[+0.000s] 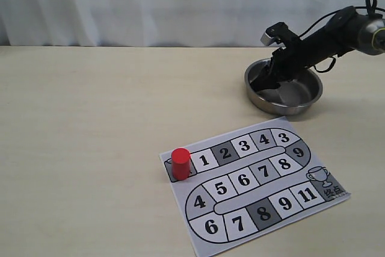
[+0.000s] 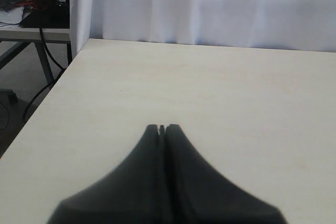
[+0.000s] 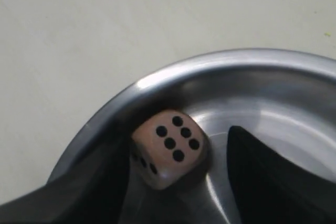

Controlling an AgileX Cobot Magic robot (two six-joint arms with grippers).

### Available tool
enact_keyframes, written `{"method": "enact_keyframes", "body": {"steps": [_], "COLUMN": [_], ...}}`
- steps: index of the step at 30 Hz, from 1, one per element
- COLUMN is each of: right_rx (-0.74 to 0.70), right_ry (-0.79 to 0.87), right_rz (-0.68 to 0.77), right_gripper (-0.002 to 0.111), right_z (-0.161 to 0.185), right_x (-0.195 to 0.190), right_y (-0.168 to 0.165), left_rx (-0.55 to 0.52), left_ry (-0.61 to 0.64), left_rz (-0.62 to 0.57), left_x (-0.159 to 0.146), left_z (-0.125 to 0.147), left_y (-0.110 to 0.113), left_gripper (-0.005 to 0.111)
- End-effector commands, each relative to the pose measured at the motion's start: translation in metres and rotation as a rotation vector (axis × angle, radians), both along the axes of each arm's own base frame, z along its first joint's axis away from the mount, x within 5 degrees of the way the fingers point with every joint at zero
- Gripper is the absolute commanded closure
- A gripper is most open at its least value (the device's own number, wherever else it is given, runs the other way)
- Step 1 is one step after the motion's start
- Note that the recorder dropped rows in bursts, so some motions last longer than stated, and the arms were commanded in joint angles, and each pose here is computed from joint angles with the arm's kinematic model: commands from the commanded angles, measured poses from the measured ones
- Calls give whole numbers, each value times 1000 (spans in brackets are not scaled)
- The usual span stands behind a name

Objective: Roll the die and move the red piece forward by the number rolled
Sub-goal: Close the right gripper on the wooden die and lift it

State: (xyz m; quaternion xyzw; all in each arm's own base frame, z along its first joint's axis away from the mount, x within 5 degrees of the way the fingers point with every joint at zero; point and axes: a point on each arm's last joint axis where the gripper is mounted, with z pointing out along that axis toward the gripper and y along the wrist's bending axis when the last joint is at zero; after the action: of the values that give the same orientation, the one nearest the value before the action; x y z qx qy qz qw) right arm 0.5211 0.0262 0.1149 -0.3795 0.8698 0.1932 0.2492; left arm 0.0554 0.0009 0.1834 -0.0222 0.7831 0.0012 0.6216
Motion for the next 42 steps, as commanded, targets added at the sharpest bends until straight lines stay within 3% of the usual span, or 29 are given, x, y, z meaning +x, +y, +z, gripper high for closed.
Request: {"method": "enact_keyframes", "body": {"steps": [1,26,42], "right_rx": [2,5,31], "right_ry": [1,-25,-50], "right_rz": [21,-81,-39], "right_gripper": [55,55,55], "right_z": [10,-8,-8], "right_x": [-3,7,6], "right_y": [1,-2,1], "left_rx": [1,1,1], "left_ry": [-20,-20,-20], "left_rz": [-7,-7,-7], "left_x": [0,0,0], "left_z": [3,3,3], "left_y": [0,0,0], "left_gripper": [107,107,107]}}
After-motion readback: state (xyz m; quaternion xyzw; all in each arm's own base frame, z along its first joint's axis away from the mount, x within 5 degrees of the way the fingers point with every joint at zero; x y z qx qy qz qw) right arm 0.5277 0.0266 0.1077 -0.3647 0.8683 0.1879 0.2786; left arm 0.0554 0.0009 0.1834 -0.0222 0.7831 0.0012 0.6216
